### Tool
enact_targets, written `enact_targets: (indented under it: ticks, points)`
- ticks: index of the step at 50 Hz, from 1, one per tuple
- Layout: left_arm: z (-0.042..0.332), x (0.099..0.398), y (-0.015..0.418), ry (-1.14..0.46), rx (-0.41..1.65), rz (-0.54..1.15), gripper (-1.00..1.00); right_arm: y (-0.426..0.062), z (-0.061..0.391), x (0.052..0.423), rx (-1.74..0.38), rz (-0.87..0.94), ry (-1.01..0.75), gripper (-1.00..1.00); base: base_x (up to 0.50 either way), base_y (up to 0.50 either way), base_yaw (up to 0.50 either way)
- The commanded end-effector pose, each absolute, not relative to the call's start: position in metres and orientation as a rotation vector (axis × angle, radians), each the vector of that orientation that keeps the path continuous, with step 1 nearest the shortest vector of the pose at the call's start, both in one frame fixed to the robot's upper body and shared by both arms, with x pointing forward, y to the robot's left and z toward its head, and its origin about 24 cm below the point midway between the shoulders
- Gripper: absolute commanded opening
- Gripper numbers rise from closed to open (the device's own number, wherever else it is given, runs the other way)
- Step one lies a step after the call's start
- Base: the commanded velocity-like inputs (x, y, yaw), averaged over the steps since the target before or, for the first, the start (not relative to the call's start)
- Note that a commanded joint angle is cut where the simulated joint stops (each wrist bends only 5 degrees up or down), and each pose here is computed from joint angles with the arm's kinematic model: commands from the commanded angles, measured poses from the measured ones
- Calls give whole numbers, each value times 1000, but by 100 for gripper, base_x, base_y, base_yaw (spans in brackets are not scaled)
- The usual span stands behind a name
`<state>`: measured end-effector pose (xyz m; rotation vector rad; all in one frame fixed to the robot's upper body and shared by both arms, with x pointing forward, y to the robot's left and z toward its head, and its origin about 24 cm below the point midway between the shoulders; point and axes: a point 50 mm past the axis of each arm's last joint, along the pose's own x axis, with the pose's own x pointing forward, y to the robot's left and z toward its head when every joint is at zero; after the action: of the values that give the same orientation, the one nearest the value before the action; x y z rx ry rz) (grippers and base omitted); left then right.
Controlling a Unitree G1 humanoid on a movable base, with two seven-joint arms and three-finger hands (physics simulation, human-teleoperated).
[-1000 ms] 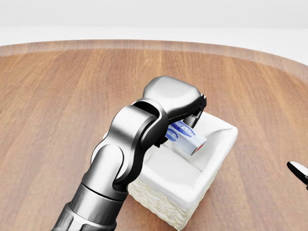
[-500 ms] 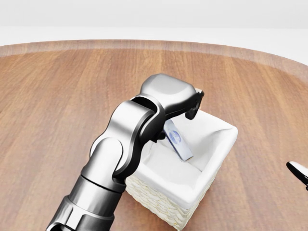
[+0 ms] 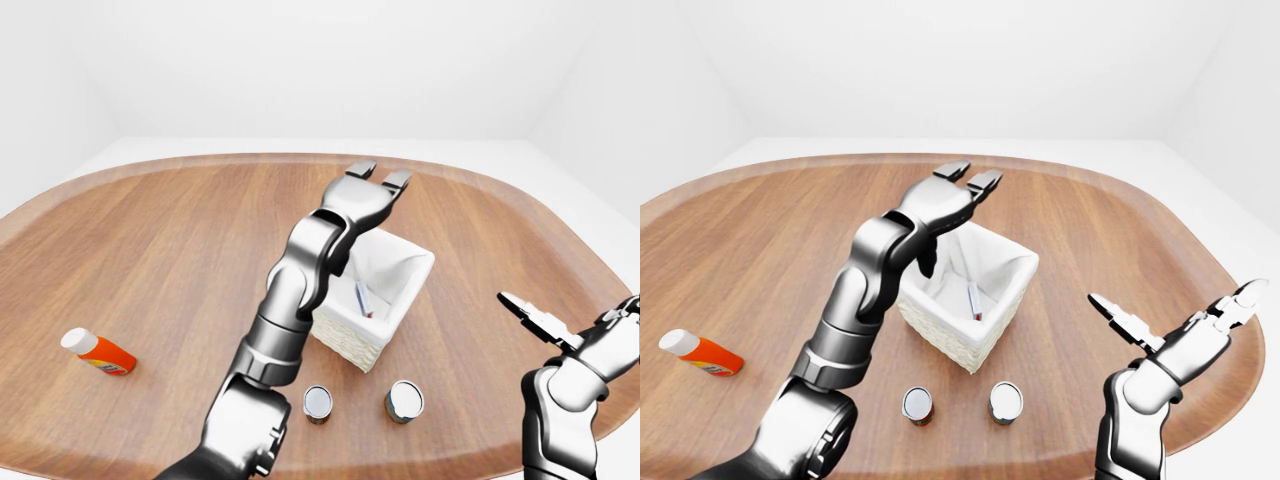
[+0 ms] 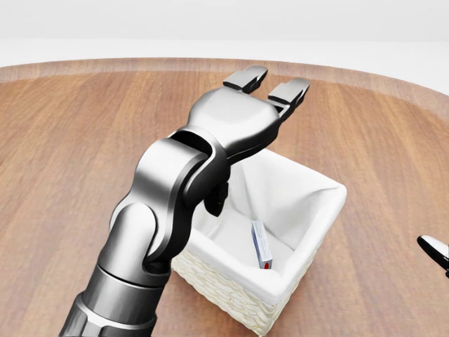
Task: Pick up the alphabet soup and the cream cheese box, and put them in the basket.
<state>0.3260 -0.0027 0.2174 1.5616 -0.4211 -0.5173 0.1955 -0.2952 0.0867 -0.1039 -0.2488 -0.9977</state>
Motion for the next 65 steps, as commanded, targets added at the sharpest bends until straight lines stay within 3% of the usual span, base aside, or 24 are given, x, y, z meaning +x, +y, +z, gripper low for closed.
enact_targets:
  ticks: [1, 5, 17, 28, 33, 36, 39, 65]
  points:
    - [230, 311, 23, -482, 1513, -401, 100, -295, 86, 196, -106, -996, -247, 100, 0, 0, 0]
    - [239, 303, 38, -553, 1487, -288, 100, -295, 88, 195, -104, -998, -255, 100, 0, 0, 0]
    - [258, 283, 63, -641, 1396, -209, 100, -295, 87, 195, -105, -997, -252, 100, 0, 0, 0]
    - [255, 251, 91, -655, 1393, -125, 100, -294, 89, 194, -108, -997, -260, 100, 0, 0, 0]
    - [264, 240, 116, -605, 1315, 7, 100, -294, 86, 196, -111, -996, -245, 100, 0, 0, 0]
    - [268, 225, 124, -667, 1274, 28, 100, -294, 87, 195, -112, -995, -252, 100, 0, 0, 0]
    - [265, 225, 135, -603, 1287, 74, 100, -294, 86, 196, -113, -995, -245, 100, 0, 0, 0]
    - [282, 171, 192, -745, 1257, 201, 100, -295, 85, 196, -118, -994, -240, 100, 0, 0, 0]
